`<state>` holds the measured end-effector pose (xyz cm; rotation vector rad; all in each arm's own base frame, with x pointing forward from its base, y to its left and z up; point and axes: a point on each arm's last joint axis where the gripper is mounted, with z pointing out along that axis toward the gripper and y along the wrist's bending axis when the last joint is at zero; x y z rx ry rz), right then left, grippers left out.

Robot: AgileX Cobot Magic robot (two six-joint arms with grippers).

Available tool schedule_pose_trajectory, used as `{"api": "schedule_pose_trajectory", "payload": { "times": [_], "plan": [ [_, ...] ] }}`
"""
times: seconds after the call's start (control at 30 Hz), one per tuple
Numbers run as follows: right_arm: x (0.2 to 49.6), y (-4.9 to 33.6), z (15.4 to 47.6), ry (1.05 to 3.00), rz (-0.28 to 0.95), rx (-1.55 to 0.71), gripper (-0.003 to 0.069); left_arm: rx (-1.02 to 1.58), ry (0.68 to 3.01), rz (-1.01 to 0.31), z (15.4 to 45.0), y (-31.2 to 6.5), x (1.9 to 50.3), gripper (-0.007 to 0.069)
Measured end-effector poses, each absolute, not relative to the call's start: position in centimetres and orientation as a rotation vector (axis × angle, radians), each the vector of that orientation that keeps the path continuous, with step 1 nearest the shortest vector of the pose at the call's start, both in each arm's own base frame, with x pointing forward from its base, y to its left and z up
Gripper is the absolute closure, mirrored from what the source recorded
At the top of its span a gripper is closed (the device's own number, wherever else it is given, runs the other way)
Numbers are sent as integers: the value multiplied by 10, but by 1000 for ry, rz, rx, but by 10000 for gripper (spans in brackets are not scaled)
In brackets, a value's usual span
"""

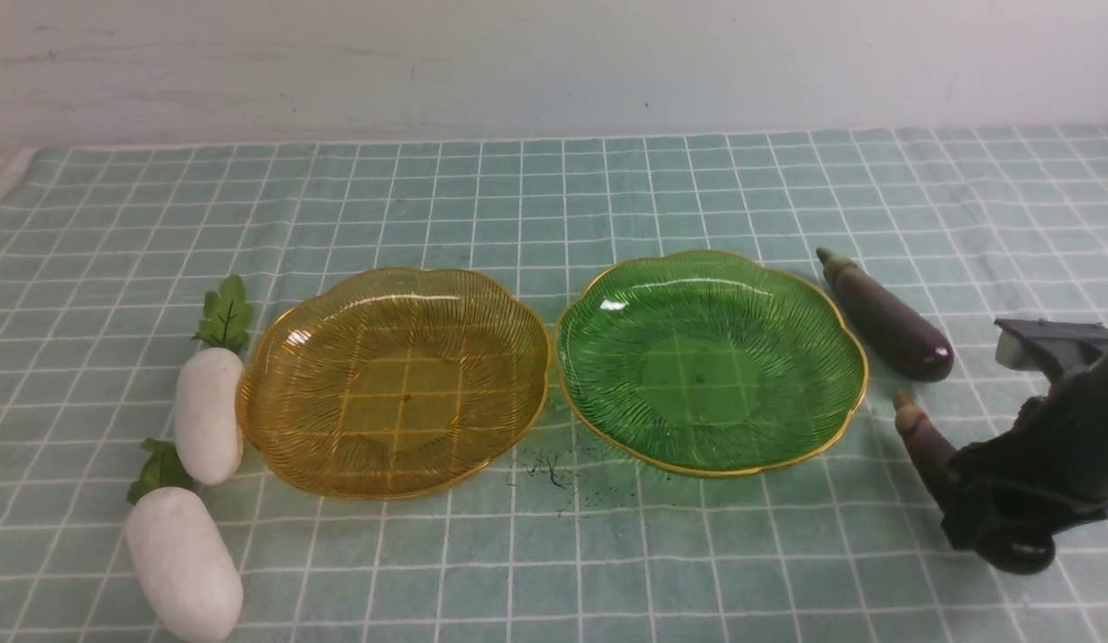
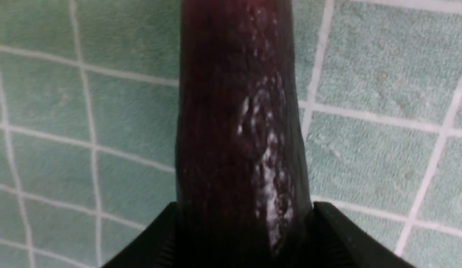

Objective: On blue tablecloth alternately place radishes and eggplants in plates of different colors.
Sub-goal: 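Put the eggplants into the green plate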

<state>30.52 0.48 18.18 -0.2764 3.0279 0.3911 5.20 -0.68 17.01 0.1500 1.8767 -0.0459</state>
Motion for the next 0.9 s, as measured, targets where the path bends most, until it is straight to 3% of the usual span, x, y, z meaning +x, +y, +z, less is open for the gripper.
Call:
{"api": "schedule_pose_trajectory", "payload": {
  "times": [0.23, 0.4, 0.53, 0.63, 0.9],
  "plan": [
    [303, 16, 263, 2755, 492, -254, 270, 150, 1877, -46, 170, -7, 52, 633],
    [310, 38, 287, 2510, 647, -291, 270, 150, 1877, -46, 170, -7, 52, 633],
    [324, 67, 282, 2387, 683, -371, 270, 150, 1877, -46, 170, -7, 52, 633],
    [340, 84, 262, 2357, 610, -401, 270, 150, 1877, -46, 170, -7, 52, 633],
    [366, 85, 218, 2395, 500, -340, 266, 150, 1877, -46, 170, -7, 52, 633]
  ]
}}
